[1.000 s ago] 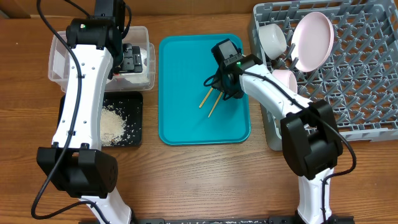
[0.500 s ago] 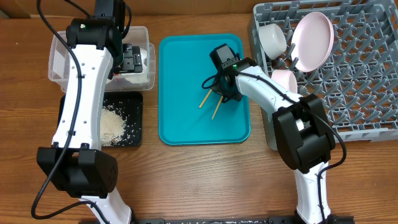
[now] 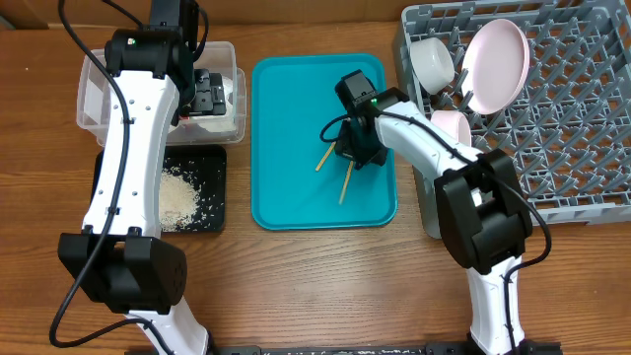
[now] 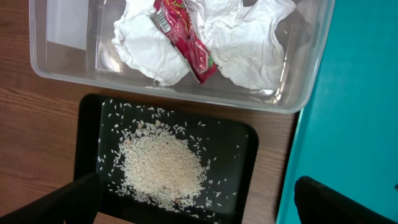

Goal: Sort waste into correct bins and load items into the dishwasher
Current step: 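Carry the chopstick into the dish rack and release it, then move the right gripper back to the remaining chopstick on the tray, then lower the right gripper over the last chopstick and grasp it, then carry the chopstick to the dish rack and insert it upright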

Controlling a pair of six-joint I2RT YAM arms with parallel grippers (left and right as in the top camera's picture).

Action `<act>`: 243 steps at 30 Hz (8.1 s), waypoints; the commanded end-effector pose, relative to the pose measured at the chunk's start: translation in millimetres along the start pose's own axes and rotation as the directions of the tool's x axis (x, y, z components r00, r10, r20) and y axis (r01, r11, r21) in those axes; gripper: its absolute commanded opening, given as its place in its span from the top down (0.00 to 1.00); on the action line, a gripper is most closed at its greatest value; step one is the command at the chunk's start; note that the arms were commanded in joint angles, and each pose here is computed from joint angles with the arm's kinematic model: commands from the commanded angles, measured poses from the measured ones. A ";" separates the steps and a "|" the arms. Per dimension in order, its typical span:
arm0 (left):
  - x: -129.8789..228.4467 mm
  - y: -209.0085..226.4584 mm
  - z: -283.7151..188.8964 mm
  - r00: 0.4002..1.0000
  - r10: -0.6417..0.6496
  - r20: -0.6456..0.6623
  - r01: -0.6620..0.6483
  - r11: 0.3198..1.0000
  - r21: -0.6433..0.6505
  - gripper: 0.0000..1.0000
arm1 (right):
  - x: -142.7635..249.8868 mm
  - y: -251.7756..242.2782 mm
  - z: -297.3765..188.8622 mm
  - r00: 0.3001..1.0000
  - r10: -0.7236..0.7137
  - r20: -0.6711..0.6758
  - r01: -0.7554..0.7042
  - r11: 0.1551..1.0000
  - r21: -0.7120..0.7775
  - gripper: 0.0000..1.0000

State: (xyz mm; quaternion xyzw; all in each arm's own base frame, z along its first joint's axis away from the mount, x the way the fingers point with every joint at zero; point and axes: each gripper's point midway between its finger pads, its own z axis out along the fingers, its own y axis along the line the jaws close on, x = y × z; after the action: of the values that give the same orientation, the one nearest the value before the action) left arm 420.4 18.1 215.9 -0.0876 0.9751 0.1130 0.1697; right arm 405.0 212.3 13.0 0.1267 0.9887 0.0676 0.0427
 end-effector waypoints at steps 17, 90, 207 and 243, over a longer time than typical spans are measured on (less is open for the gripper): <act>-6.1 6.5 -15.6 0.999 -0.020 0.046 0.020 1.000 -0.005 0.00 | -56.3 -65.7 -278.7 0.881 -0.075 0.467 0.128 0.988 -0.081 0.96; -6.2 6.5 -15.6 0.999 -0.020 0.046 0.020 1.000 -0.005 0.00 | -50.8 -230.2 -187.5 0.864 -0.436 0.254 0.418 0.900 0.124 0.00; -6.1 6.5 -15.6 0.999 -0.020 0.046 0.020 1.000 -0.005 0.00 | -29.9 54.2 11.9 0.979 -0.061 0.193 0.041 0.994 0.104 0.54; -6.1 6.5 -15.6 0.999 -0.020 0.046 0.020 1.000 -0.005 0.00 | -26.6 17.5 -112.7 0.912 -0.392 0.120 0.357 0.904 0.236 0.96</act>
State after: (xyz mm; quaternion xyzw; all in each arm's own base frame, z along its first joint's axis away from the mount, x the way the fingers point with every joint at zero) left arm 420.4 18.1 215.9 -0.0876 0.9751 0.1130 0.1697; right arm 404.0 208.7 43.2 -0.0013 0.9960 -0.0843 0.0303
